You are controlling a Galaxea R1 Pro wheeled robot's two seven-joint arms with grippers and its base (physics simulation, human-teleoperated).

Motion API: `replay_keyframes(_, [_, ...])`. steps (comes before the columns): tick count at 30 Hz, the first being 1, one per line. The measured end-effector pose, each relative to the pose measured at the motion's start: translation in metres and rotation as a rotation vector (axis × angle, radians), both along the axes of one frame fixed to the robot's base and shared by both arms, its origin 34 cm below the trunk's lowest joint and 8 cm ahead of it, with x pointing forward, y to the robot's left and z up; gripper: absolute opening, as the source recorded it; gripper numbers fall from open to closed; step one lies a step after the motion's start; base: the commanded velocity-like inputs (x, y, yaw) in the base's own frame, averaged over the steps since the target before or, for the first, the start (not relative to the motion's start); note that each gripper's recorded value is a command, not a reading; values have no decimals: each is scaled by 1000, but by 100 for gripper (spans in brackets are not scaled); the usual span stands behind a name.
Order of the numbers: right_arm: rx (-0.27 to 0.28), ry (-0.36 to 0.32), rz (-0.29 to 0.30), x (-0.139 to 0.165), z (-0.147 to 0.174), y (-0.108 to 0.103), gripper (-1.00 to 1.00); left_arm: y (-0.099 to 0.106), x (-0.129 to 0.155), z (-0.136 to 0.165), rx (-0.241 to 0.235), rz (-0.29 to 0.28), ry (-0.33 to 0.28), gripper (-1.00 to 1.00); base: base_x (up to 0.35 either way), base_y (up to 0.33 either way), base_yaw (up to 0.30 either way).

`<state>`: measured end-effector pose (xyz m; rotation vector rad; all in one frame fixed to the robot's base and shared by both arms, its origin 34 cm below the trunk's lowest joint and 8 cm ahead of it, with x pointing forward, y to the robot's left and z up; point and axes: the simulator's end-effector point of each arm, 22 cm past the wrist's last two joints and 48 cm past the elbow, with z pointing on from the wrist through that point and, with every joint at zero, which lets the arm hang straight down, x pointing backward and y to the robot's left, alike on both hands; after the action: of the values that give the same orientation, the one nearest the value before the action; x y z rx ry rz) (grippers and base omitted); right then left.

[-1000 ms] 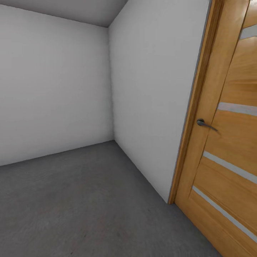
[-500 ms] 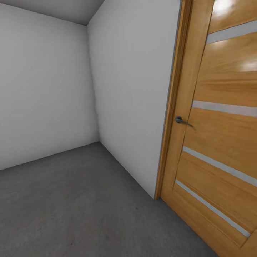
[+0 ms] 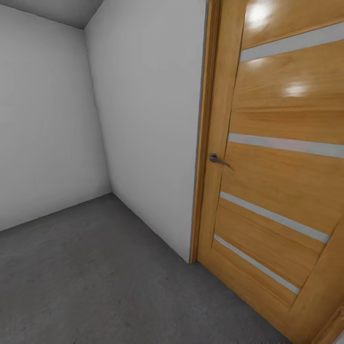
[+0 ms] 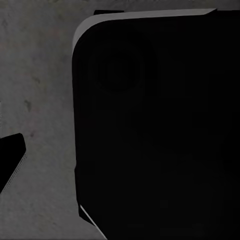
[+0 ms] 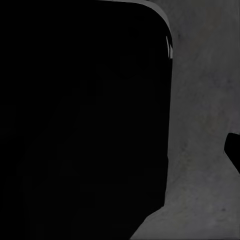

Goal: Move the two storage containers from the living room to the garage. In the garage, place one container on the floor and stack the other container on top of it (either order is fine).

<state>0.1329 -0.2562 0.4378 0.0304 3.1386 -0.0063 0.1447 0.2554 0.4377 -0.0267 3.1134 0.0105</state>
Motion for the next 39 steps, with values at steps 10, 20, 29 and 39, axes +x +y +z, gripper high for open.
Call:
replay_keyframes(10, [-1,0,0,0,0,-1,100,-2,-1,0,-6,5,5,100,0,0,-288])
replay_keyframes(20, [-13,0,19,0,0,-5,100,-2,-1,0,-6,14,3,100,0,0,-50])
replay_keyframes(29, [-14,-5,21,1,0,-6,100,-2,-1,0,-8,16,4,100,162,0,-1])
replay_keyframes(39, [-16,-8,8,2,0,-7,100,-2,-2,0,-8,16,4,100,314,6,-20])
